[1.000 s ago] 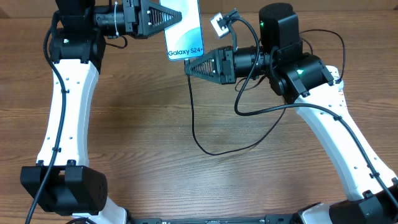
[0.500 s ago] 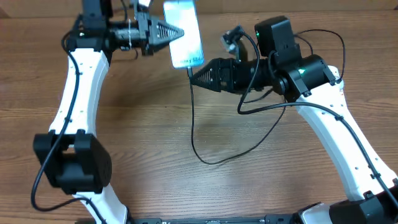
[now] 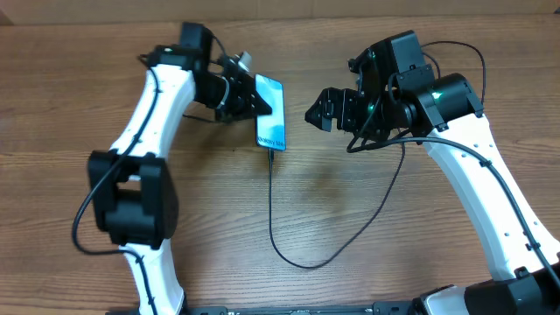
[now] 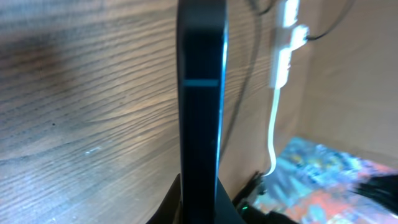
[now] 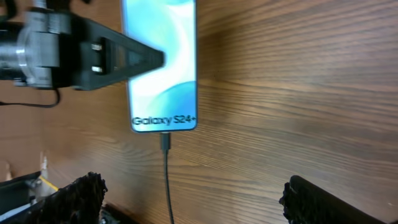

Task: Plug charger to phone and switch on socket
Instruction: 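Lower the phone flat onto the table with the left gripper and release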

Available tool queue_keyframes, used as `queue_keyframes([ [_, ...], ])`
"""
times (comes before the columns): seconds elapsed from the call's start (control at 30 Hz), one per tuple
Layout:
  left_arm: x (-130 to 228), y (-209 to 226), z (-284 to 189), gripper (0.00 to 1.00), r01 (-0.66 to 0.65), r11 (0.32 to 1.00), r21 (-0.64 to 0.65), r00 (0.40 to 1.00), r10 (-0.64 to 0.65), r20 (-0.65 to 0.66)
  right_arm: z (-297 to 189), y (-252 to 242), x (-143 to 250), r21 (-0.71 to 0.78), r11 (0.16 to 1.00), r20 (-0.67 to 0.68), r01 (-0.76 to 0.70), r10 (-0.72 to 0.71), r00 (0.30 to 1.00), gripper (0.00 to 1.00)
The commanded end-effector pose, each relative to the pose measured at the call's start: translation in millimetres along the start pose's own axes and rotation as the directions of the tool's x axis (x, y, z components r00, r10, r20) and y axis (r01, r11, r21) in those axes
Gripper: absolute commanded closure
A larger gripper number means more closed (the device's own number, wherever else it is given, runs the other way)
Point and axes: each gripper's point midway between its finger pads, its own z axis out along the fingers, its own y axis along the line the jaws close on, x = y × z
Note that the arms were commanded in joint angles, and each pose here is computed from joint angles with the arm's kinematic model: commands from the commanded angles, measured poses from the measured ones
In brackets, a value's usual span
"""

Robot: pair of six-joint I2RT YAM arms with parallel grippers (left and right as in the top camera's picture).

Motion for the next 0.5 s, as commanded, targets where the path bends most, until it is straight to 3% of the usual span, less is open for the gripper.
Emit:
queue_keyframes([
  [0.0,2,10,25,0.96,-0.029,1.0,0.001,0.998,0.029,-0.057,-16,-13,-4,0.091,0.996,0.056,0.003,-0.009,0.998,0.06],
  [0.2,2,33,42,0.96,-0.075,0.996,-0.048,0.994,0.071,-0.087,-19,-36,3,0.212,0.977,0.046,-0.02,0.011,0.999,0.0],
  [0.3,-1,59,47,0.96,-0.044,0.986,-0.162,0.996,0.031,-0.083,-21,-43,2,0.252,0.967,0.056,-0.024,0.01,0.998,0.0],
  [0.47,-1,75,60,0.96,-0.001,0.984,-0.177,0.995,-0.017,-0.1,-21,-45,5,0.259,0.966,0.044,-0.027,0.016,0.999,0.0],
])
